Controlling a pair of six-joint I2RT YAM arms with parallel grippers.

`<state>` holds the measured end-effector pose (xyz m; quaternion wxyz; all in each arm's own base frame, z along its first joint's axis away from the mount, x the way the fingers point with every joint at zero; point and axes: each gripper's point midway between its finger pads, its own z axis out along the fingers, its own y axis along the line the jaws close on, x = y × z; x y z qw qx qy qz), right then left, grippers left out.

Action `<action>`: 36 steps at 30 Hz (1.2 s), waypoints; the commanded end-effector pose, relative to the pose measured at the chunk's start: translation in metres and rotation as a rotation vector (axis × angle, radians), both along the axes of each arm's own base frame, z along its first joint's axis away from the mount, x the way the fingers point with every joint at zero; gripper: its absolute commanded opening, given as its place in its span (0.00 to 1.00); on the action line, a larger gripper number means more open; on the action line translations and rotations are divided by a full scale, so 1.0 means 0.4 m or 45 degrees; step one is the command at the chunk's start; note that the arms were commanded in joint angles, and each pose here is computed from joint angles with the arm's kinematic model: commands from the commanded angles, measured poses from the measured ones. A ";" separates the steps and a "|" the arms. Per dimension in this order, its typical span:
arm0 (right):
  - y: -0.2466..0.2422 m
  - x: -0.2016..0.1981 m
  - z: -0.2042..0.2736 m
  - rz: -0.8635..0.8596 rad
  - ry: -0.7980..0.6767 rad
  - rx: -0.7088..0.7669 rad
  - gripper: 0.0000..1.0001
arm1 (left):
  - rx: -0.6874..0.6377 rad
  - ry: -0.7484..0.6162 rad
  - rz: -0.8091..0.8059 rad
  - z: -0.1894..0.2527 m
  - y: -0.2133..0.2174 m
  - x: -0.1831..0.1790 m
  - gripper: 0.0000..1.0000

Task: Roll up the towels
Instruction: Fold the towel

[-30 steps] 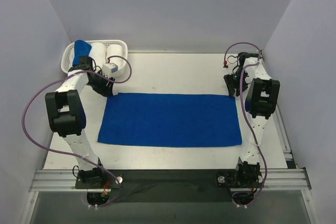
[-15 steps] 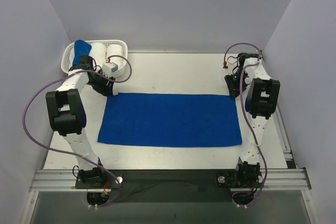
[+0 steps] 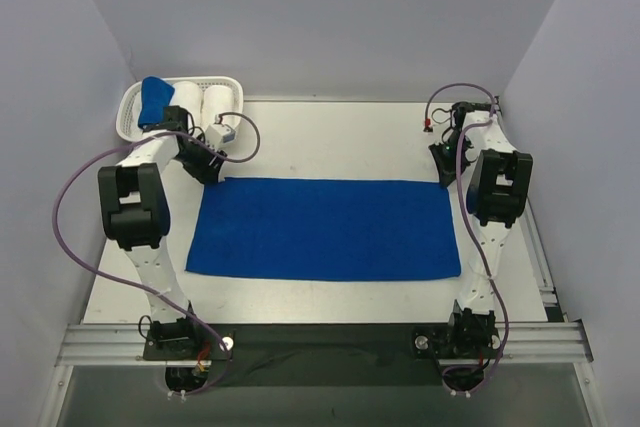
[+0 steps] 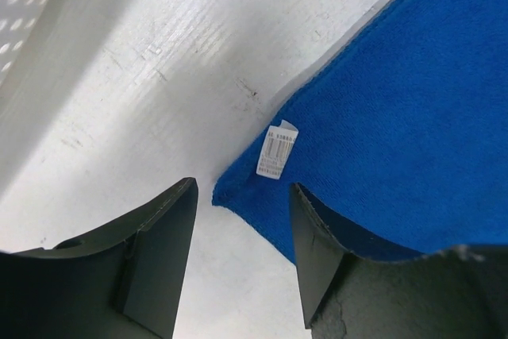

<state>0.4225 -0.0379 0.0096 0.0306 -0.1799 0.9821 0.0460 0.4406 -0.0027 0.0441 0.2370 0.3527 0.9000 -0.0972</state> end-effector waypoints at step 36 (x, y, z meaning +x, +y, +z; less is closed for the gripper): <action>-0.084 0.128 0.279 -0.150 -0.434 0.056 0.00 | -0.139 -0.315 -0.001 0.211 0.025 0.137 0.00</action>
